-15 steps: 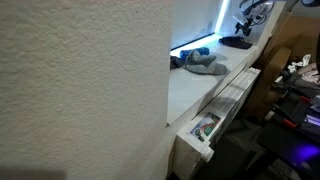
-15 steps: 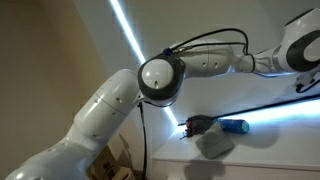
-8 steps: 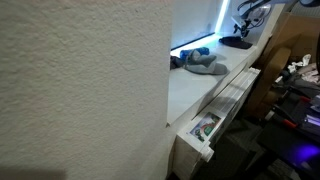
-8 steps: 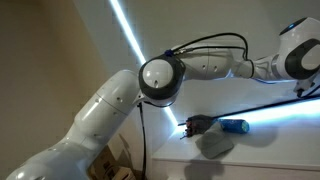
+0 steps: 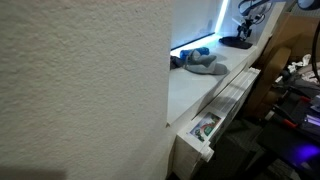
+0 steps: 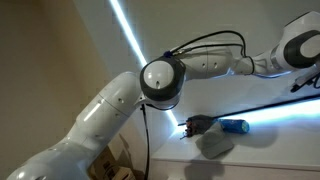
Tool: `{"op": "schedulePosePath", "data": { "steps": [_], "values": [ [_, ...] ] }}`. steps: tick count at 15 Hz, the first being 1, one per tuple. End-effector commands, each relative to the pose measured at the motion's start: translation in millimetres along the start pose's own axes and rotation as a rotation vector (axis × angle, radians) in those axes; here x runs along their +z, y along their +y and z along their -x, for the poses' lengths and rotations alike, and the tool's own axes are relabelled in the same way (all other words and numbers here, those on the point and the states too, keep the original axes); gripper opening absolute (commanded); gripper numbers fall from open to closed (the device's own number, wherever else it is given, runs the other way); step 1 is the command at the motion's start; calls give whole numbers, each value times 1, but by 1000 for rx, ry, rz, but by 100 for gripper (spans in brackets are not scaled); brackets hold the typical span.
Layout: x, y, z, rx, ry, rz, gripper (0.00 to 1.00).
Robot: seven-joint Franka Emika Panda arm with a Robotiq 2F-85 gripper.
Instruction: Move the white hat to the left, put the black hat on top of it, and move the shirt to the right
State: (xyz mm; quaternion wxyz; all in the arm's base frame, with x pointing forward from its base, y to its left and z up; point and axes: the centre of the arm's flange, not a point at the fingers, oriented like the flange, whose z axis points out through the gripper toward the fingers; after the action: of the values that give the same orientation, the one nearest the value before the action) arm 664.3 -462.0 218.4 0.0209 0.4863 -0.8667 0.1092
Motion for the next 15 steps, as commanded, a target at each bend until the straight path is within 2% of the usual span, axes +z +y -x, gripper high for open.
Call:
{"op": "schedulePosePath", "data": {
  "steps": [1,4,5,8,12,13,15],
  "values": [
    [-1,-1,1,10,5,9,100],
    [3,-2,3,17,11,10,100],
    [4,0,6,-124,-7,57,100],
    [11,-12,23,-271,-60,71,100],
    [17,10,60,-476,-63,134,100],
    [14,9,50,-389,-64,92,100],
    [15,12,63,-438,-68,111,100]
  ]
}}
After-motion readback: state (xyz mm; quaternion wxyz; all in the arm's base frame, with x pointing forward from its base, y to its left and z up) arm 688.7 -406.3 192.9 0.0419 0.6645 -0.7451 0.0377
